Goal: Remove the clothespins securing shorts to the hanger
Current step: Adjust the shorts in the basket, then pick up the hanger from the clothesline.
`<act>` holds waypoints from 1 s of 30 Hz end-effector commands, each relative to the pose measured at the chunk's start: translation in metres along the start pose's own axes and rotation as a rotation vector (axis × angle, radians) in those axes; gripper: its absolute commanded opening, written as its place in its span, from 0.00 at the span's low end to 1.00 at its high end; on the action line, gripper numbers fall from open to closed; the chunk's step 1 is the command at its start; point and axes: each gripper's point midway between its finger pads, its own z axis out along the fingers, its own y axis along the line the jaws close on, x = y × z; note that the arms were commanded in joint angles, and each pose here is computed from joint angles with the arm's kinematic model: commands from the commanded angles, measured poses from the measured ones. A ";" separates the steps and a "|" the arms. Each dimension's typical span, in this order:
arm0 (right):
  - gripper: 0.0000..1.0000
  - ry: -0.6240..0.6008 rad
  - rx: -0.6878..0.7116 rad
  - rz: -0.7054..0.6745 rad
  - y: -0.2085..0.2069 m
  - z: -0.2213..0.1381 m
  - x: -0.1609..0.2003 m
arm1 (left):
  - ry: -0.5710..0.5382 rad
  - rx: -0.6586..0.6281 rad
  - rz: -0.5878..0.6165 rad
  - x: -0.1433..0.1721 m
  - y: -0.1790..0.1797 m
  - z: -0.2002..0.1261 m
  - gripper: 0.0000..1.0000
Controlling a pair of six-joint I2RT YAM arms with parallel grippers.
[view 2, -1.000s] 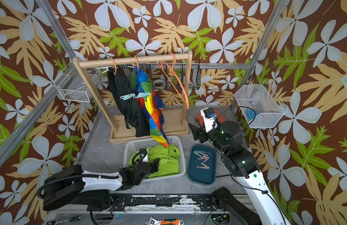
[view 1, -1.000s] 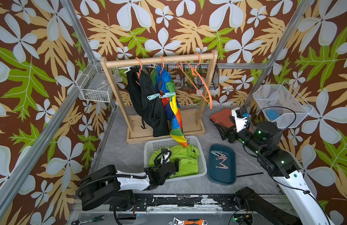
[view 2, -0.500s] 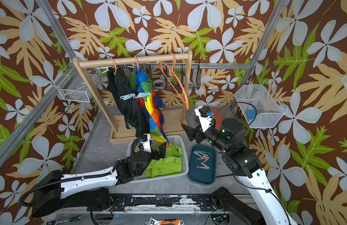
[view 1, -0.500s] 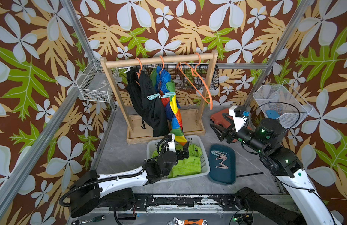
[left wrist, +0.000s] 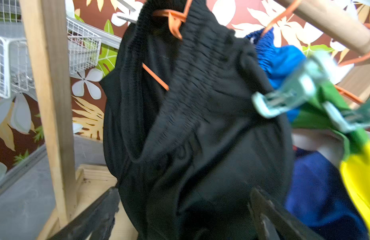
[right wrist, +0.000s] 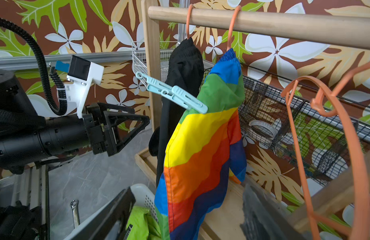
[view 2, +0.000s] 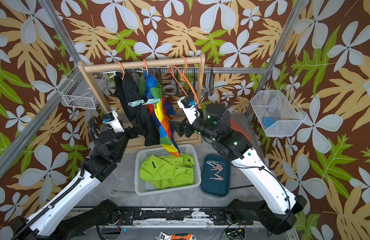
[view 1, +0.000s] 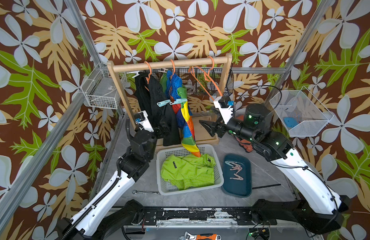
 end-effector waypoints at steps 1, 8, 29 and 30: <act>0.82 -0.025 0.041 -0.021 -0.006 0.020 -0.016 | 0.079 0.198 0.024 -0.003 -0.012 0.014 1.00; 0.82 0.006 0.042 -0.008 -0.007 0.064 -0.022 | 0.086 0.243 0.190 0.003 -0.003 0.036 1.00; 0.82 0.085 0.218 -0.041 -0.029 0.138 0.015 | -0.141 0.146 0.108 -0.028 0.046 -0.007 1.00; 0.82 0.088 0.230 -0.044 -0.034 0.139 0.016 | -0.143 0.147 0.109 -0.029 0.046 -0.008 1.00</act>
